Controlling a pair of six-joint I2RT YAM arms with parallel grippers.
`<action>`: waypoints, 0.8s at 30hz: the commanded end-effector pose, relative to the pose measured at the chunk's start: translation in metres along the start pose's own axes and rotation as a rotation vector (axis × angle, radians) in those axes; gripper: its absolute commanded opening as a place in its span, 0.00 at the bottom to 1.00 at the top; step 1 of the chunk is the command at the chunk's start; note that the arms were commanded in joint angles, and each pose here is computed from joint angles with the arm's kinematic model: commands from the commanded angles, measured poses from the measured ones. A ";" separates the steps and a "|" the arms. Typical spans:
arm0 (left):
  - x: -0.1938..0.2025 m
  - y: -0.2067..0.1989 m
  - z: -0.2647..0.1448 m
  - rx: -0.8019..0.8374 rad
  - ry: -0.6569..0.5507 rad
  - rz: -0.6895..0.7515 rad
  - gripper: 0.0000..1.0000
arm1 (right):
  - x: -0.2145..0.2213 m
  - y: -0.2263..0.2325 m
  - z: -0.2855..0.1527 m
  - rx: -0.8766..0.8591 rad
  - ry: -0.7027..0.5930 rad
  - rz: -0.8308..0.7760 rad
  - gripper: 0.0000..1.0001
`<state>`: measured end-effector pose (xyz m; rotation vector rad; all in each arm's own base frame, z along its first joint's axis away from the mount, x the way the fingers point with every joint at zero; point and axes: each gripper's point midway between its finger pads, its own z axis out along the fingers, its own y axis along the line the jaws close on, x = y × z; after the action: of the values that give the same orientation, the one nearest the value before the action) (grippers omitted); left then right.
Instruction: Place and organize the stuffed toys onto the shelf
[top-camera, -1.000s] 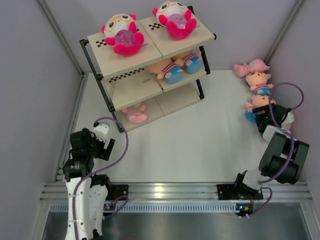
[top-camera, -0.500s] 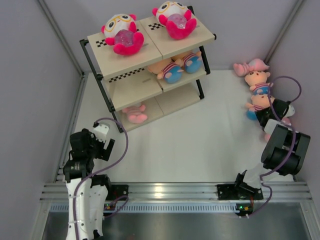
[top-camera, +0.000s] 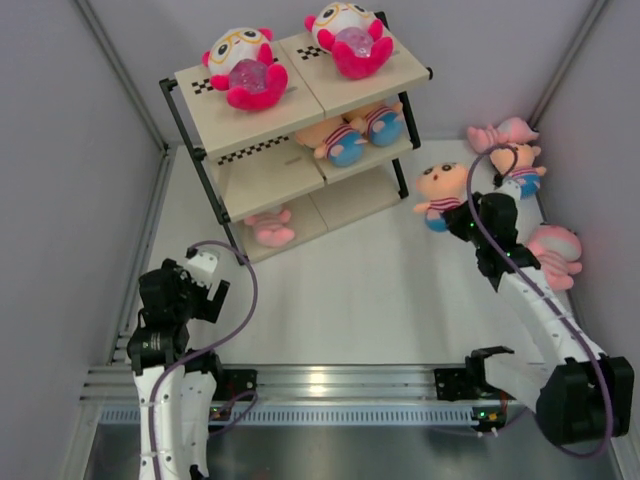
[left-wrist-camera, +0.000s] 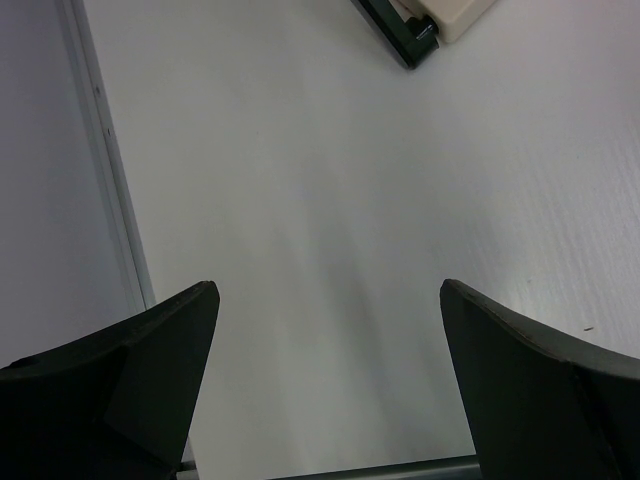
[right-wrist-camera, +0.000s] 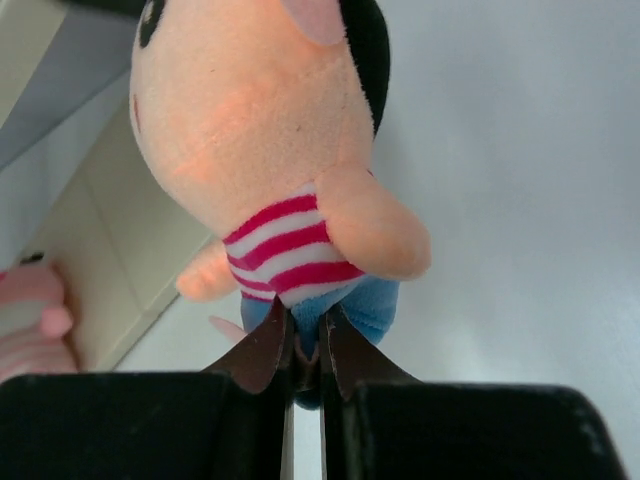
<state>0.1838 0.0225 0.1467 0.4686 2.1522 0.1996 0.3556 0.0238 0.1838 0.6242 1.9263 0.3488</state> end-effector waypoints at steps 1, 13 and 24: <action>-0.011 0.006 0.002 -0.023 -0.055 0.016 0.99 | 0.055 0.046 -0.036 -0.114 0.150 -0.123 0.00; -0.009 0.007 0.002 -0.031 -0.049 0.012 0.99 | 0.115 0.181 -0.187 -0.542 0.338 -0.414 0.00; -0.007 0.009 0.003 -0.044 -0.040 0.001 0.99 | 0.067 0.337 -0.186 -0.726 0.206 -0.338 0.00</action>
<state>0.1839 0.0244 0.1466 0.4667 2.1419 0.2136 0.2229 0.3347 0.3439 -0.2977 1.9824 0.8394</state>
